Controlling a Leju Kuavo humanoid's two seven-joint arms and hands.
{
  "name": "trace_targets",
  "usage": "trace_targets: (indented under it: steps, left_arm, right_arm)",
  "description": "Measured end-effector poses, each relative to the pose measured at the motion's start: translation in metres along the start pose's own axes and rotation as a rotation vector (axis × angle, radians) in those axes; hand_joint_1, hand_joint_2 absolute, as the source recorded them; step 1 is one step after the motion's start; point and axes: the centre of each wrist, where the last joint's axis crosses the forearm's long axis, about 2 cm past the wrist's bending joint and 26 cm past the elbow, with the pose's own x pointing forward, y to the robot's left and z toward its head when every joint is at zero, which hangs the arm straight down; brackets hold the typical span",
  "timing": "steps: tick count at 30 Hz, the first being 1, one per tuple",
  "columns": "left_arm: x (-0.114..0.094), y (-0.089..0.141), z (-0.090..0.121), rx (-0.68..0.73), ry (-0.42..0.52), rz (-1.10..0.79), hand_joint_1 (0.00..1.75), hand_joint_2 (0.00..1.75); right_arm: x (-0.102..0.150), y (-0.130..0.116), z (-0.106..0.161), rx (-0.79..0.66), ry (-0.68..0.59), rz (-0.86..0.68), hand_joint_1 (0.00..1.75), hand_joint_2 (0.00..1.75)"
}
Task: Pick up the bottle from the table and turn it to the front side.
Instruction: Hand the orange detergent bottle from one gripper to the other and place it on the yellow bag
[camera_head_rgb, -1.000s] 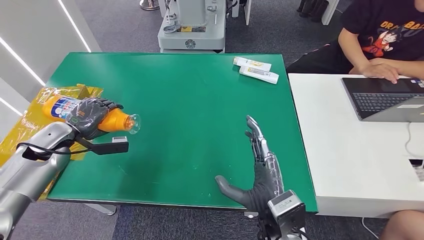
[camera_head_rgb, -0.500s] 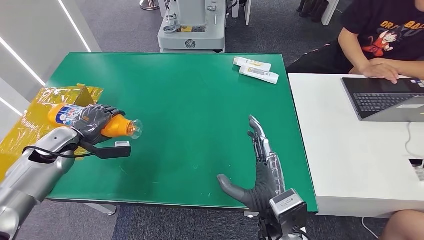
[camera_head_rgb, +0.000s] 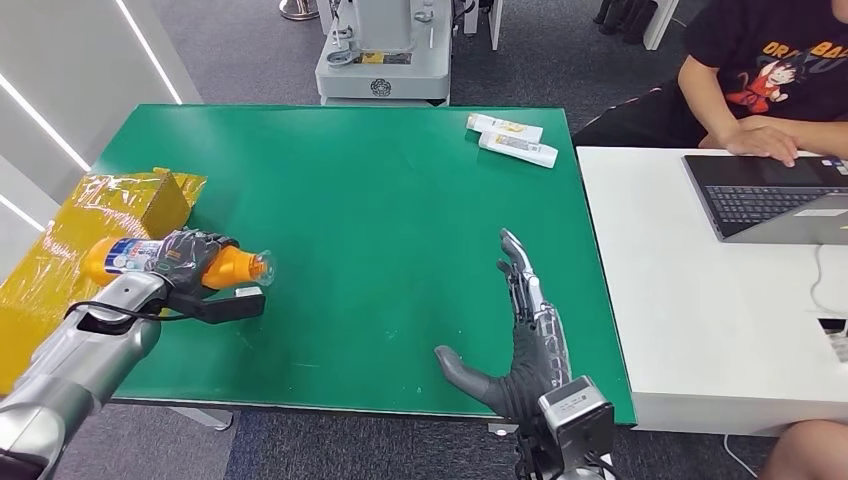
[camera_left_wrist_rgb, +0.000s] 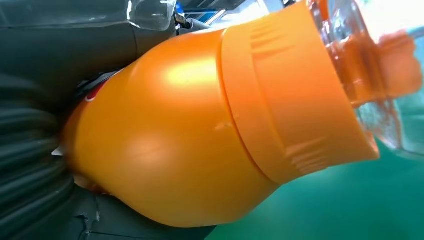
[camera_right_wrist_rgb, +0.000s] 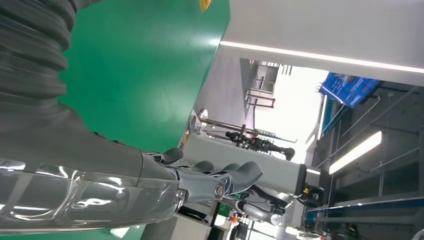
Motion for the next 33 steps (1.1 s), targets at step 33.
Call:
trace_targets:
  steps: [33]
  left_arm:
    - [0.011, -0.066, 0.033, 0.03, -0.029, -0.103, 1.75, 1.75]
  right_arm:
    - [-0.008, 0.004, 0.001, 0.041, 0.045, 0.012, 0.0, 1.75]
